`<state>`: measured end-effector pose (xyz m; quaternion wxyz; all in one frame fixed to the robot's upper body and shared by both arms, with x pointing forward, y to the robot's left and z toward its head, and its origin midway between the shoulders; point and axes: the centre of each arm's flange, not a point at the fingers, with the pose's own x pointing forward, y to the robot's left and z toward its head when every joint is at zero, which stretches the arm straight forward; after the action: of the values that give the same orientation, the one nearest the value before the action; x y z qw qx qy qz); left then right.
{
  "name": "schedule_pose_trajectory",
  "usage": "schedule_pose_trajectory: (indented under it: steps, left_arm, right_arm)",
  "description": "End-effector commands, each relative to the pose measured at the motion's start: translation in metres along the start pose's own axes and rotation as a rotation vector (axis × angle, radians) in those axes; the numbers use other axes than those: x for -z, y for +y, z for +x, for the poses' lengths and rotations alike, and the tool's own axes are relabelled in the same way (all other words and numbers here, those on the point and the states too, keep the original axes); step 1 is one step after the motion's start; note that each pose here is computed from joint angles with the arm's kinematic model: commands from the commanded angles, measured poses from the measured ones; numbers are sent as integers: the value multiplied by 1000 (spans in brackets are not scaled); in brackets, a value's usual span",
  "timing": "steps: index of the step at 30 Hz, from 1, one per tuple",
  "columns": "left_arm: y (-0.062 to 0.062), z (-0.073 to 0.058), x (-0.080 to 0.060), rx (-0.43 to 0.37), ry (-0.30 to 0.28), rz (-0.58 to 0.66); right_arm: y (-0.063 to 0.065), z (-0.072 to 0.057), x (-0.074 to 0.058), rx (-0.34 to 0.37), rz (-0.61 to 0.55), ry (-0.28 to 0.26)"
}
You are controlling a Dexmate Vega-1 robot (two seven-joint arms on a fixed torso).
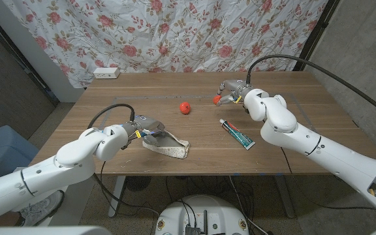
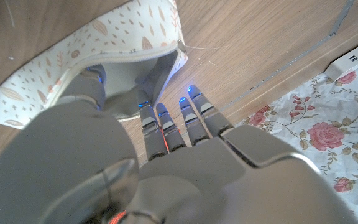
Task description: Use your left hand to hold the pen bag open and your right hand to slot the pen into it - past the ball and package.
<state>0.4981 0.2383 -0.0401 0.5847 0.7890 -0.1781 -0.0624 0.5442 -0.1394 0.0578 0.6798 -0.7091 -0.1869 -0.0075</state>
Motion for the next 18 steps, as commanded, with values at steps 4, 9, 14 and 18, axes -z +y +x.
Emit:
schedule_pose_trajectory:
  steps: [4,9,14,18]
  left_arm:
    - [2,6,4,-6,-15,19]
    - [3,6,6,-10,-12,20]
    - [4,7,8,-14,-10,20]
    - [4,8,8,-17,-13,23]
  right_arm:
    - [4,-12,-24,-24,29,-55]
    - [6,-18,-33,-35,22,-72]
    - [8,-22,-41,-43,21,-91]
    - [10,-25,-46,-46,14,-107]
